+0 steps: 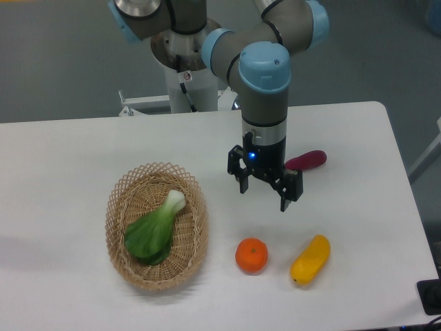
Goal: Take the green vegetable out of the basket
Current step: 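Move the open gripper over the bok choy stem in the basket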
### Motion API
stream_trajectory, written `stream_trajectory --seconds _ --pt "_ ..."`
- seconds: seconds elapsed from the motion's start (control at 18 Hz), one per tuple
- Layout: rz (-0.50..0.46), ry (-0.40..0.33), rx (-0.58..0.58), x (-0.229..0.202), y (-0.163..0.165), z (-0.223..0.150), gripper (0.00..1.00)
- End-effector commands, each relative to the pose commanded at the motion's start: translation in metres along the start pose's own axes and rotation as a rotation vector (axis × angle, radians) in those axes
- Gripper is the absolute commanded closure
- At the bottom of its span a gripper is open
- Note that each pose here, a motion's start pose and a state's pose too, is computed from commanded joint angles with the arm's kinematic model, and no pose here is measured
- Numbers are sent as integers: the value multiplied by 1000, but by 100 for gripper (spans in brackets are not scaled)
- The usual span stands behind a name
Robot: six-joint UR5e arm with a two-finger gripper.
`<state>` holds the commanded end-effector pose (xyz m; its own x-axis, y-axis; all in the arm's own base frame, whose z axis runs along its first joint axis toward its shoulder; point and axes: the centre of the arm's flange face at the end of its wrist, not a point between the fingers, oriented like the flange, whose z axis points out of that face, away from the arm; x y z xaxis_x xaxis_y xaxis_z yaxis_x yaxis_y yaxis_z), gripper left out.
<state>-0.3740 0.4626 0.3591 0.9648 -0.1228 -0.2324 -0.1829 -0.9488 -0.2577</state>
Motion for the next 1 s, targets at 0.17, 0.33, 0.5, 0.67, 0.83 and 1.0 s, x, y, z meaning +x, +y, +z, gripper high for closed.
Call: stream_trajectory --seconds 0.17,0.33,0.5,0.67,0.83,1.0 --pt "-23 10 5 4 -5 7 0" --pt "-77 12 11 13 -12 7 0" --pt "-138 28 7 39 -32 9 0" --pt "-128 66 -39 84 -39 30 0" --pt "-49 73 -91 132 -49 36 0" --pt "23 91 -108 164 -59 42 0"
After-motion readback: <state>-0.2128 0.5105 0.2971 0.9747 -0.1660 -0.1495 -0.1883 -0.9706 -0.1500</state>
